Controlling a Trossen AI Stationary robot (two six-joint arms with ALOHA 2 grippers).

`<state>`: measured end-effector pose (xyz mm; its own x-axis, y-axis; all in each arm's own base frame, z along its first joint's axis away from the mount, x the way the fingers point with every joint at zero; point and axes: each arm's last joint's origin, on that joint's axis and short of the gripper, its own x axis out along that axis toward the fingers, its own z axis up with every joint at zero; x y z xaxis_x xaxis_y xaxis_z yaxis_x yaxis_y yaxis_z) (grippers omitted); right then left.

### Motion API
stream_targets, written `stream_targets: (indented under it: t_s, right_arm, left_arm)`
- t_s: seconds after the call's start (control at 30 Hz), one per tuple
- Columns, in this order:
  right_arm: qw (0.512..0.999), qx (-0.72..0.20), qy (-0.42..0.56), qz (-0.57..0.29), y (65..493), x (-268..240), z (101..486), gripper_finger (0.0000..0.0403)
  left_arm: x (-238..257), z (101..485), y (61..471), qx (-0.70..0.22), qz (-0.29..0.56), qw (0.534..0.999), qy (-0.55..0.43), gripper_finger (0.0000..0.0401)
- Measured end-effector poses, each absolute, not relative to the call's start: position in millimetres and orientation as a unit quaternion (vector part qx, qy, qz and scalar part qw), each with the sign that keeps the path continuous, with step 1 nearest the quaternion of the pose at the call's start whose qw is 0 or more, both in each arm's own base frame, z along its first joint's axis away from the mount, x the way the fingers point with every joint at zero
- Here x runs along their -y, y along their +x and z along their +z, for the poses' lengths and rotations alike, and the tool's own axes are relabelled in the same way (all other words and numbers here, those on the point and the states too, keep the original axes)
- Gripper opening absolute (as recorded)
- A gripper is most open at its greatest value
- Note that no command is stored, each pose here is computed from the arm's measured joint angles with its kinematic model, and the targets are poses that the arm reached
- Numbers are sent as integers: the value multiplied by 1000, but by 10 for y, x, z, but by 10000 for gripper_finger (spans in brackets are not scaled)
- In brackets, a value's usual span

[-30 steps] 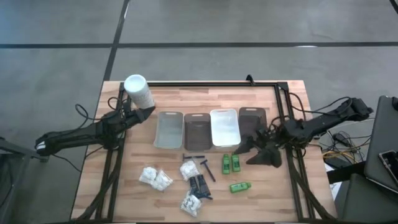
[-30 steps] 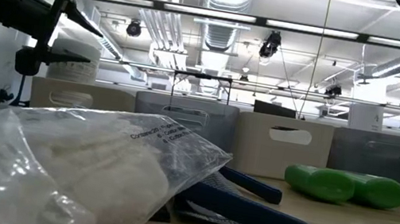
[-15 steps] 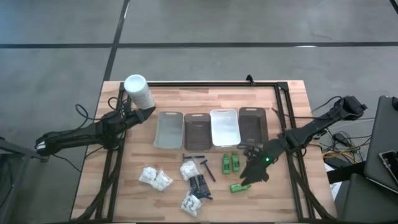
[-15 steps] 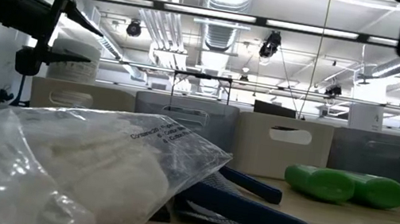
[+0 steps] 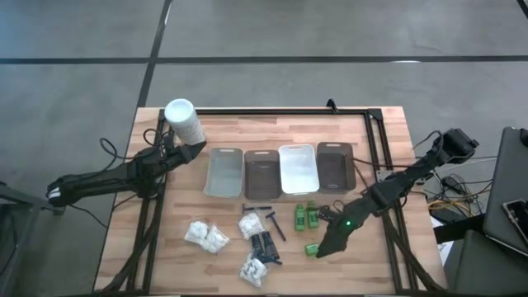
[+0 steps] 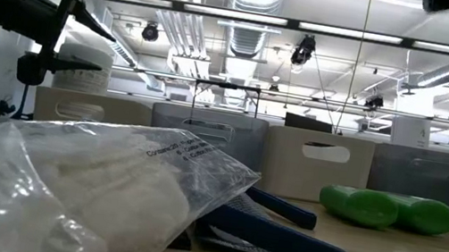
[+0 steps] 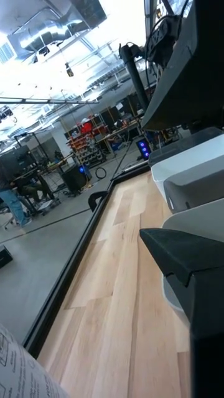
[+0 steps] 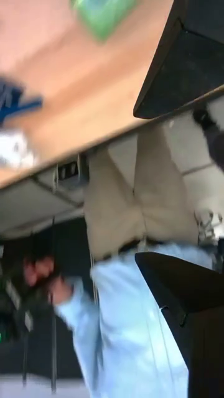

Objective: Pick & Place Travel size toiletries
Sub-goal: Put the green shampoo bottle into the right black bin

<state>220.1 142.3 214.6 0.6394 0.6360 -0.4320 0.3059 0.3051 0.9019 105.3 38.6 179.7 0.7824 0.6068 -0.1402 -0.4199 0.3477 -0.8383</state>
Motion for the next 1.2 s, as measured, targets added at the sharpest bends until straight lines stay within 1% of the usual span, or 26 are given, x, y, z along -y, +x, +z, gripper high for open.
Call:
stream_targets:
  t_s: [0.13,0.2,0.3,0.4,0.53,0.63,0.7,0.77,0.87,0.93,1.13,1.2]
  right_arm:
    - [697,-442,557,89,2199,-1453,2036,363]
    - [704,-470,527,71,2208,-1475,2020,363]
    - [720,-529,447,41,2217,-1506,2019,363]
    - [735,-585,341,35,2266,-1548,2069,363]
    - [738,-644,189,75,2384,-1675,2075,363]
    - [732,-662,121,108,2480,-1787,2021,363]
    - [729,-667,103,116,2486,-1793,1996,363]
    - [737,-659,102,115,2460,-1767,2020,363]
    - [753,-646,101,74,2388,-1688,2033,363]
    - [756,-644,104,58,2366,-1666,1994,364]
    - [761,-633,102,100,2413,-1737,1818,363]
    - [759,-636,94,101,2437,-1755,1768,363]
  left_arm:
    - [-386,1796,1053,98,315,815,-476,273]
    - [-386,1795,1053,97,315,815,-475,273]
    - [-386,1793,1052,96,316,815,-475,273]
    - [-386,1787,1052,93,317,815,-475,273]
    - [-386,1780,1051,90,319,815,-475,273]
    - [-386,1779,1051,90,320,815,-475,273]
    - [-386,1779,1051,89,320,816,-473,273]
    - [-386,1779,1051,87,320,819,-468,273]
    - [-386,1778,1051,86,321,820,-466,273]
    - [-386,1776,1051,85,321,820,-466,273]
    - [-388,1775,1050,86,325,819,-465,273]
    - [-388,1776,1051,87,324,819,-465,273]
